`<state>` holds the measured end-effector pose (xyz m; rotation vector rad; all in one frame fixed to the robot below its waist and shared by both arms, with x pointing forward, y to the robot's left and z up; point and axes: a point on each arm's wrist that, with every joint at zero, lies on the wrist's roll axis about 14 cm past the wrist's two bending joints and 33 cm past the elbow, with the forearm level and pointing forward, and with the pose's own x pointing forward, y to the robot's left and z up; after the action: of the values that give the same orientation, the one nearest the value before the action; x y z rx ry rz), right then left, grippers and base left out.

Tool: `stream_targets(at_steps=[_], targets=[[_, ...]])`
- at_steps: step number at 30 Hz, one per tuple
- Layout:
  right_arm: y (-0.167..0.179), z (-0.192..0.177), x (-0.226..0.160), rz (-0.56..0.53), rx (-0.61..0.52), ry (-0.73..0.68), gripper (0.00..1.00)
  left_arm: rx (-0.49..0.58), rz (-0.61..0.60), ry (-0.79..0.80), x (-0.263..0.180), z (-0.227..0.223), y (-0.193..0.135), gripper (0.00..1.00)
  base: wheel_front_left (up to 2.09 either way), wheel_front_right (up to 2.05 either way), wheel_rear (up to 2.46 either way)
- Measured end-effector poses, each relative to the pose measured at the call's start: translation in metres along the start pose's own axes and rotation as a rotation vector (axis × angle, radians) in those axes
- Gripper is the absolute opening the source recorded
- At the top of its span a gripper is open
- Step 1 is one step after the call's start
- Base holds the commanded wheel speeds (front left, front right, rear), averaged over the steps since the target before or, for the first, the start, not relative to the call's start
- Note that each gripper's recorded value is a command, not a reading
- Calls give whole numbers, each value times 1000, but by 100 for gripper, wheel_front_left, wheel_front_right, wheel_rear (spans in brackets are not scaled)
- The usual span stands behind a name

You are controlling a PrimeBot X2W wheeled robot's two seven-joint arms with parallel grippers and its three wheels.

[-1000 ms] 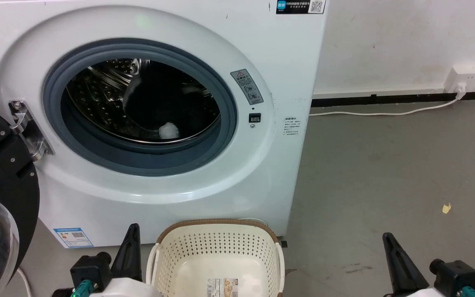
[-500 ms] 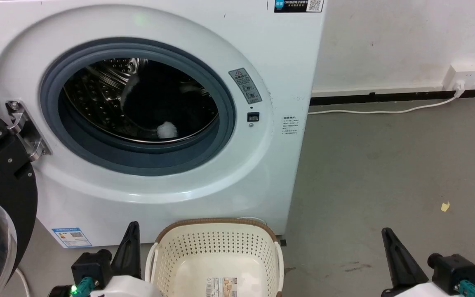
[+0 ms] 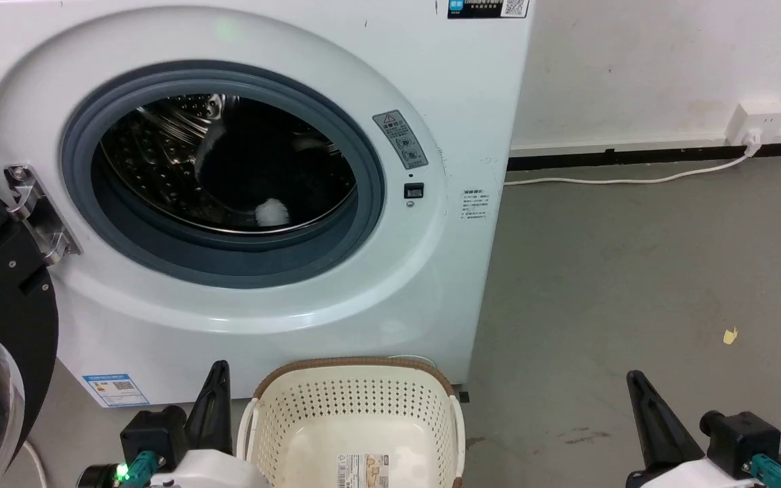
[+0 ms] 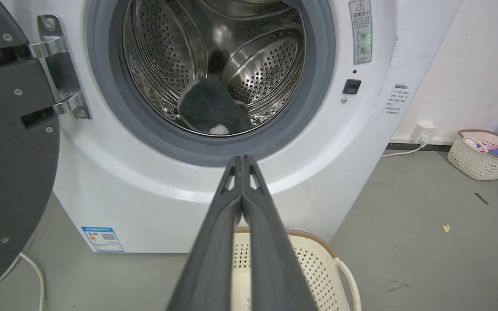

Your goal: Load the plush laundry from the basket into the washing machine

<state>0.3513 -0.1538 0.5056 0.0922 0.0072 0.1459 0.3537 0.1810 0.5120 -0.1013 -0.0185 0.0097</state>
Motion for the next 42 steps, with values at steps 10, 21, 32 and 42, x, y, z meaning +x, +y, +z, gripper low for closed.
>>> stream_targets(at_steps=[10, 21, 32, 42], targets=[[-1, 3, 3, 0, -14, 2, 0, 16, -3, 7, 2, 0, -2, 0, 0, 0, 0], [-2, 2, 4, -2, -35, 12, 0, 38, -6, 10, 4, 2, -2, 0, 0, 0, 0], [-2, 7, 7, -2, -57, 8, 0, 60, -10, 9, 7, 5, -3, 0, 0, 0, 0], [-3, 8, 8, -5, -69, 15, 0, 73, -10, 15, 9, 6, -4, 0, 0, 0, 0]])
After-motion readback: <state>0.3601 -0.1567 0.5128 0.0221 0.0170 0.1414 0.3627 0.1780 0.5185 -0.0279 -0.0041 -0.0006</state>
